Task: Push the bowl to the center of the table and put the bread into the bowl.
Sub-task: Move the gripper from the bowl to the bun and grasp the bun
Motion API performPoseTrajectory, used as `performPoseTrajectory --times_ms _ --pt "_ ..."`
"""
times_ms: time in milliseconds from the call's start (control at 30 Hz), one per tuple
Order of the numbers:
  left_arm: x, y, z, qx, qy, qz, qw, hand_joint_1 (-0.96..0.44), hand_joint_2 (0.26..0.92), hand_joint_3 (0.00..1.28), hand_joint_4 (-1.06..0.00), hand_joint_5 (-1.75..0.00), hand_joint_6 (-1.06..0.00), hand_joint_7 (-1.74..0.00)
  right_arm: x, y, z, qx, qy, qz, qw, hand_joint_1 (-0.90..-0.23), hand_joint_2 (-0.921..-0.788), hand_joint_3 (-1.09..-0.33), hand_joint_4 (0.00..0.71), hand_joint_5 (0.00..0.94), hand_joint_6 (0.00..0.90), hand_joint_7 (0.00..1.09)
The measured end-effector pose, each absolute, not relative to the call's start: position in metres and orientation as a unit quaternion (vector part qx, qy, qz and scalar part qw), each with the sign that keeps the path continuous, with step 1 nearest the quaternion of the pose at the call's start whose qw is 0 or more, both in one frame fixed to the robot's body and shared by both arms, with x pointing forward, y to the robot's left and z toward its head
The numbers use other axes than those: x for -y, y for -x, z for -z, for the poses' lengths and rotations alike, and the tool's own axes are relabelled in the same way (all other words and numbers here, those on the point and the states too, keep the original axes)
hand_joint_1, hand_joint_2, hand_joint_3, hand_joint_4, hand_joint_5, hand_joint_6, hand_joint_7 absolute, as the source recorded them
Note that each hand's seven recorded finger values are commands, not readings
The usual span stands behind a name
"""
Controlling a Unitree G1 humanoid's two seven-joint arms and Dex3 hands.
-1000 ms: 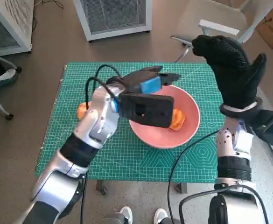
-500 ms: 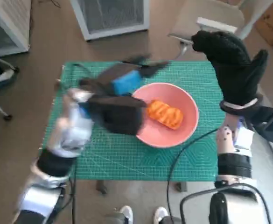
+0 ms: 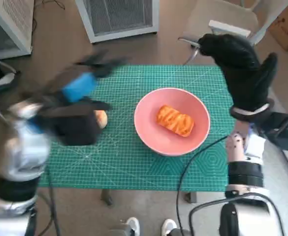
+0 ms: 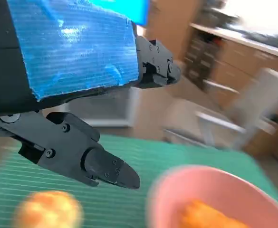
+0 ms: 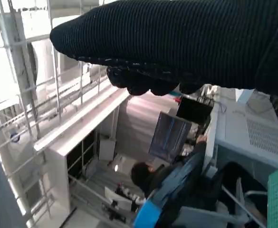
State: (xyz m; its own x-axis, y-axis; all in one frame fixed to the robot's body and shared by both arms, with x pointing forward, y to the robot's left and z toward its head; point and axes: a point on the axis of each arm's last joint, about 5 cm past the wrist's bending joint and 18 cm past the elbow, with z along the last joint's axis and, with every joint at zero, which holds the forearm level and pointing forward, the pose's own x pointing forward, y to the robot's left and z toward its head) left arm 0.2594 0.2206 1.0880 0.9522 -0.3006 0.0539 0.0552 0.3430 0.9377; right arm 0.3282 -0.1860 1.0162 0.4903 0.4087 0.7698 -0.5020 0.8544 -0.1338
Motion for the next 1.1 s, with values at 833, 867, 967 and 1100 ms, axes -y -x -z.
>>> performPoseTrajectory --times_ms 833,867,967,1100 --pt "-0.230 -0.238 -1.079 0.082 -0.570 0.079 0.813 -0.37 0.860 0.00 -0.12 0.00 -0.32 -0.02 0.178 -0.331 -1.015 0.425 -0.064 -0.276 0.859 -0.628 -0.921 -0.742 0.256 0.000 0.247 0.22" --pt "-0.230 -0.238 -1.079 0.082 -0.570 0.079 0.814 -0.36 0.858 0.00 -0.12 0.00 -0.33 -0.02 0.178 -0.331 -1.016 0.426 -0.064 -0.277 0.859 -0.627 -0.921 -0.743 0.257 0.000 0.248 0.22" --pt "-0.231 -0.236 -1.077 0.076 -0.569 0.072 0.815 -0.34 0.844 0.00 -0.13 -0.01 -0.33 -0.02 0.177 -0.332 -1.016 0.426 -0.065 -0.281 0.858 -0.627 -0.921 -0.744 0.257 0.001 0.247 0.23" --pt "-0.232 -0.232 -1.070 0.058 -0.569 0.066 0.817 -0.33 0.835 0.00 -0.13 -0.01 -0.33 -0.02 0.177 -0.332 -1.016 0.426 -0.070 -0.287 0.855 -0.626 -0.921 -0.744 0.258 0.001 0.243 0.23"
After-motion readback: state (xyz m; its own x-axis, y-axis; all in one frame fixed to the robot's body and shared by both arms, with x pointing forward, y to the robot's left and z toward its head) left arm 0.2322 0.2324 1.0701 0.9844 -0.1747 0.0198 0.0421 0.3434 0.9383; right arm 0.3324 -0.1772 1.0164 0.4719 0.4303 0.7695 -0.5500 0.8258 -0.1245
